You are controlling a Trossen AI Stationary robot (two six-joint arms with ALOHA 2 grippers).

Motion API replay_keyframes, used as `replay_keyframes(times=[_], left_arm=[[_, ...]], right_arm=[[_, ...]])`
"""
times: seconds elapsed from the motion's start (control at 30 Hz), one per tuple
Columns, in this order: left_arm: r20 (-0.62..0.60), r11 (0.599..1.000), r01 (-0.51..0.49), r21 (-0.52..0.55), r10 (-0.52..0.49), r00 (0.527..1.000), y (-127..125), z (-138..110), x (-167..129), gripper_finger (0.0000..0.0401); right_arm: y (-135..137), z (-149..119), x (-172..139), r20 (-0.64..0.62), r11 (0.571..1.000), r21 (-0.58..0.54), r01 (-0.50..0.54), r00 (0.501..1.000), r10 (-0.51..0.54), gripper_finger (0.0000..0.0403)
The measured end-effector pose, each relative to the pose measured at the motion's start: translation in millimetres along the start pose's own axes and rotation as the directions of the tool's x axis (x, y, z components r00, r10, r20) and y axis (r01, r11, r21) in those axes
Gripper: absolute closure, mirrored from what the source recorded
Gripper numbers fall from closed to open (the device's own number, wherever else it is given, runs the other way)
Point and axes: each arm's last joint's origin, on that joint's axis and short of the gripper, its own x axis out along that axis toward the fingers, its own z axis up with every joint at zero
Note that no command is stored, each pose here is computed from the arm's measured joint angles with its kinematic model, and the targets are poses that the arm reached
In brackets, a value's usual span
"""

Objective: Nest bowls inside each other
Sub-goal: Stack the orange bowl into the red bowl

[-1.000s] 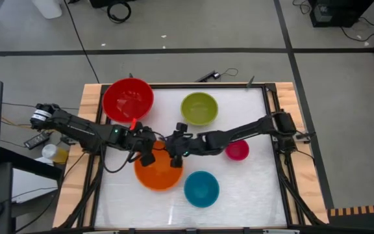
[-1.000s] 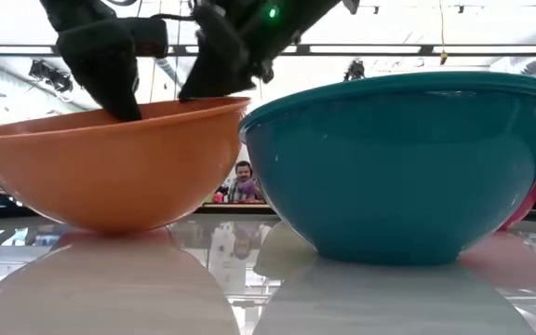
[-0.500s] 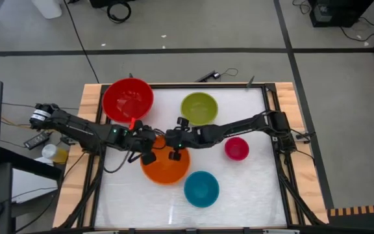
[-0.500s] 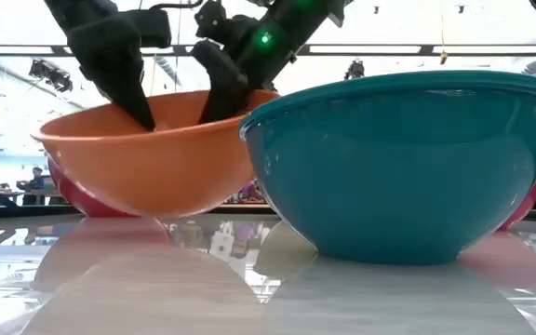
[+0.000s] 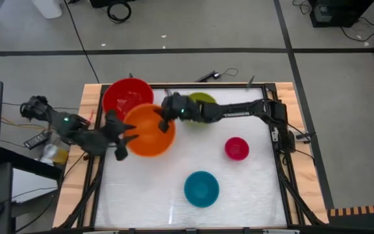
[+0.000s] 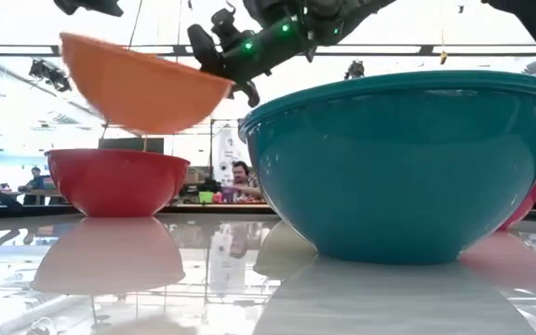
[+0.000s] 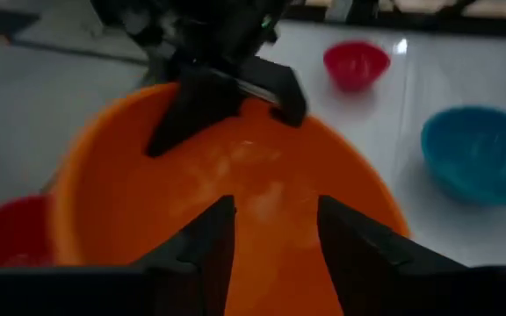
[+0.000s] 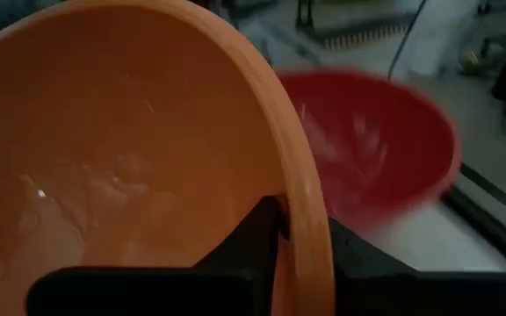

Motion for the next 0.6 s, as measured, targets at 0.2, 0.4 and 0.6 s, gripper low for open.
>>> replay_keyframes(times=[0.2, 0.4, 0.6], left_arm=[[0.089, 1.0, -0.03, 0.008, 0.03, 0.996, 8.1, -0.7, -14.3, 0.0235], [0.153, 0.988, -0.154, 0.029, 0.148, 0.977, 4.7, 1.3, -11.3, 0.0235], [0.176, 0.97, -0.243, 0.024, 0.235, 0.956, -7.1, 1.6, -1.2, 0.0235]], right_arm=[[-36.1, 30.1, 6.5, 0.163, 0.977, 0.145, 0.157, 0.97, -0.18, 0.0358], [-49.0, 36.6, 26.3, 0.208, 0.939, 0.237, 0.251, 0.93, -0.302, 0.0357], [-53.4, 20.8, 71.0, 0.208, 0.911, 0.306, 0.277, 0.914, -0.348, 0.0356]])
